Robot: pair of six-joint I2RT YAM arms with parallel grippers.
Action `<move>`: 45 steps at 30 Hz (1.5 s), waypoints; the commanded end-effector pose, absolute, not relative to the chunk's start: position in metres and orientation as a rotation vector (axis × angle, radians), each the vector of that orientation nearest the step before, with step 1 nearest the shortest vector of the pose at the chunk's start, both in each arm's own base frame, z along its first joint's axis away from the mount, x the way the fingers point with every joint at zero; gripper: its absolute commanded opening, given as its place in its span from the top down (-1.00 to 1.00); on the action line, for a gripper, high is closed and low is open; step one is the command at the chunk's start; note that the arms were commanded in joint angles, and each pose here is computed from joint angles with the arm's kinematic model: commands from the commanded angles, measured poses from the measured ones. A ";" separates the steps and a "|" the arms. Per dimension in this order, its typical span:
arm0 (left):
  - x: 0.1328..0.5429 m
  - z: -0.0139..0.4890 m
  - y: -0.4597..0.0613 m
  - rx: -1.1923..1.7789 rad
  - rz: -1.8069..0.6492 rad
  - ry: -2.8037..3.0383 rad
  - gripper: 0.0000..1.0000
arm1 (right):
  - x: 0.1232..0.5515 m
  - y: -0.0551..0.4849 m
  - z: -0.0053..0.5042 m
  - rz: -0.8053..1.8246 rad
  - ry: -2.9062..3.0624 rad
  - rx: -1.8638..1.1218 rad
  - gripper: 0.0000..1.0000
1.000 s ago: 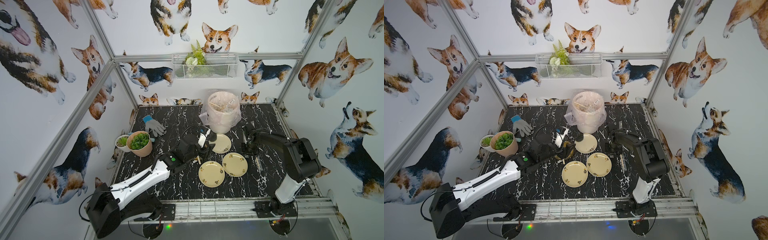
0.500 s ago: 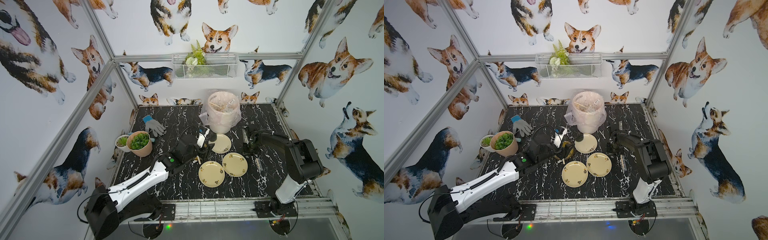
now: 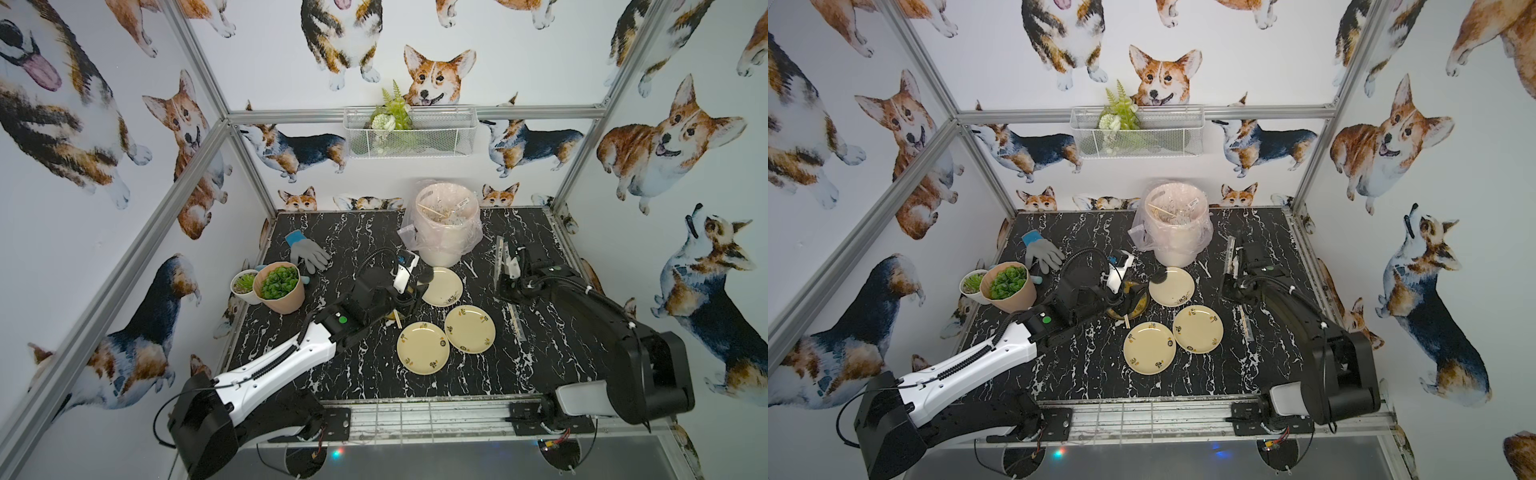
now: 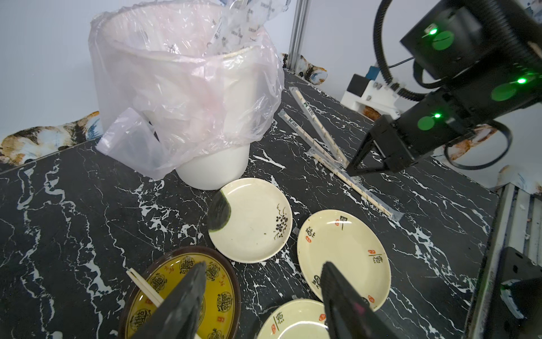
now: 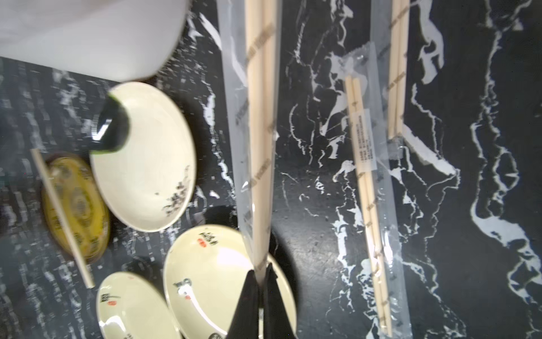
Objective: Remove the packaging of disposable chopsticks
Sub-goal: Pick up the disposable chopsticks from the center of the board.
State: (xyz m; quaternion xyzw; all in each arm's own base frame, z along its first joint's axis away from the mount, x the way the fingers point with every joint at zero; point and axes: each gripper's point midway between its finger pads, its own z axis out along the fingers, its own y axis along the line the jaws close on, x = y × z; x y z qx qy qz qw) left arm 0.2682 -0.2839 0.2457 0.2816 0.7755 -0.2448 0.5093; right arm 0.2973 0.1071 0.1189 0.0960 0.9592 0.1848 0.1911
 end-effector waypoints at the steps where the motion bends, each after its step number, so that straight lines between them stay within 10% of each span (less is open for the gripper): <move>1: 0.270 0.272 -0.298 0.718 -0.628 1.734 -0.30 | 0.295 0.130 0.162 0.812 2.499 0.344 1.00; 11: 0.239 0.326 -0.363 0.825 -1.003 1.578 -0.29 | 0.254 0.171 0.339 1.185 1.635 0.031 1.00; 26: 0.250 0.400 -0.379 0.825 -1.198 1.625 -0.24 | 0.195 0.249 0.377 1.339 1.471 -0.573 1.00; 30: 0.246 0.396 -0.385 0.860 -1.248 1.623 0.01 | 0.189 0.258 0.369 1.333 1.513 -0.637 1.00; 35: 0.246 0.391 -0.387 0.872 -1.264 1.633 1.00 | 0.191 0.255 0.362 1.296 1.525 -0.620 1.00; 39: 0.248 0.388 -0.382 0.862 -1.244 1.637 1.00 | 0.195 0.249 0.360 1.255 1.523 -0.585 1.00; 45: 0.253 0.369 -0.361 0.927 -1.035 1.683 1.00 | 0.196 0.247 0.361 1.194 1.556 -0.614 -0.13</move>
